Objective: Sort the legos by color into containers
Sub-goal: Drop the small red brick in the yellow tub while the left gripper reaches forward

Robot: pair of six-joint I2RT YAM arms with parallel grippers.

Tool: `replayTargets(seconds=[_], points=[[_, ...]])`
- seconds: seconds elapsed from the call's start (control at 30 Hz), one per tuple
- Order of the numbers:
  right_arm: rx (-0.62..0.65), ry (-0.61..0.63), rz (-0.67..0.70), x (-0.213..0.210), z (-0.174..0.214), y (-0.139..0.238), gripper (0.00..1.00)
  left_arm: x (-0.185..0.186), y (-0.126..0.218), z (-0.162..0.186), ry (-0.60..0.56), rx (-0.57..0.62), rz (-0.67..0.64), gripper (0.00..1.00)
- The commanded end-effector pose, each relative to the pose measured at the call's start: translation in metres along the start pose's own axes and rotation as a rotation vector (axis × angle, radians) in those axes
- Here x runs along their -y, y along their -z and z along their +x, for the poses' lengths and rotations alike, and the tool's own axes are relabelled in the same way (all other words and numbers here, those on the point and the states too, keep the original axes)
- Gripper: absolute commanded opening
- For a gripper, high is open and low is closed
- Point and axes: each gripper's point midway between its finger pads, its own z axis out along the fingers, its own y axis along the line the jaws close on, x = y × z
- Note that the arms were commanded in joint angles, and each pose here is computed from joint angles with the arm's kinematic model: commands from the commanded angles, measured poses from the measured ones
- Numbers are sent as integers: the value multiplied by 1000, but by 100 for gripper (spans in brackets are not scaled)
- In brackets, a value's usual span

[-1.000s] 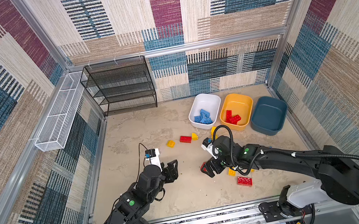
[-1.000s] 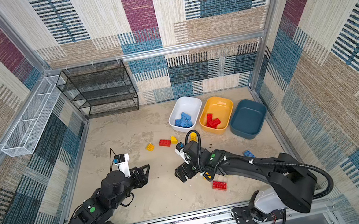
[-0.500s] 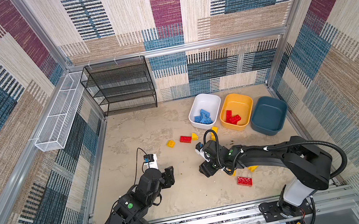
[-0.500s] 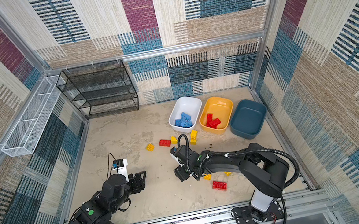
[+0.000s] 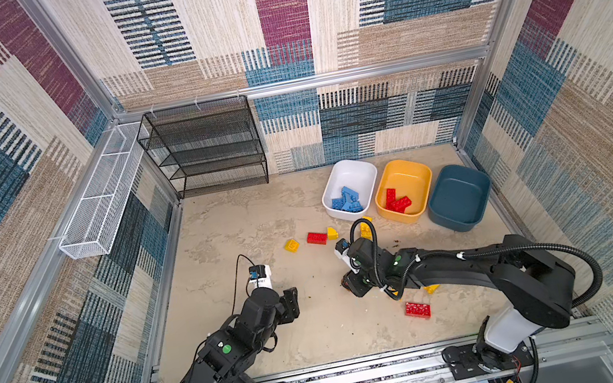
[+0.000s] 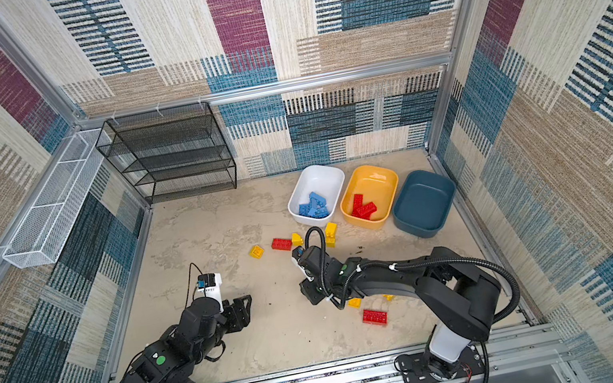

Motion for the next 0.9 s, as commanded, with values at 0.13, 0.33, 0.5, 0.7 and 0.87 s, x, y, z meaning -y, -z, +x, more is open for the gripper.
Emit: replayTargets(seconds=[0.13, 0.33, 0.5, 0.7, 0.87], points=[[61, -52, 32, 4, -20, 16, 42, 10, 0, -10, 24, 29, 36, 72], [121, -165, 69, 48, -54, 38, 42, 19, -9, -9, 20, 8, 58, 72], [220, -265, 147, 112, -92, 59, 43, 19, -18, -1, 11, -22, 49, 72], [275, -420, 260, 201, -113, 63, 44, 19, -24, 3, 0, -40, 44, 71], [309, -524, 332, 260, -121, 66, 44, 20, -27, 7, -9, -63, 45, 72]])
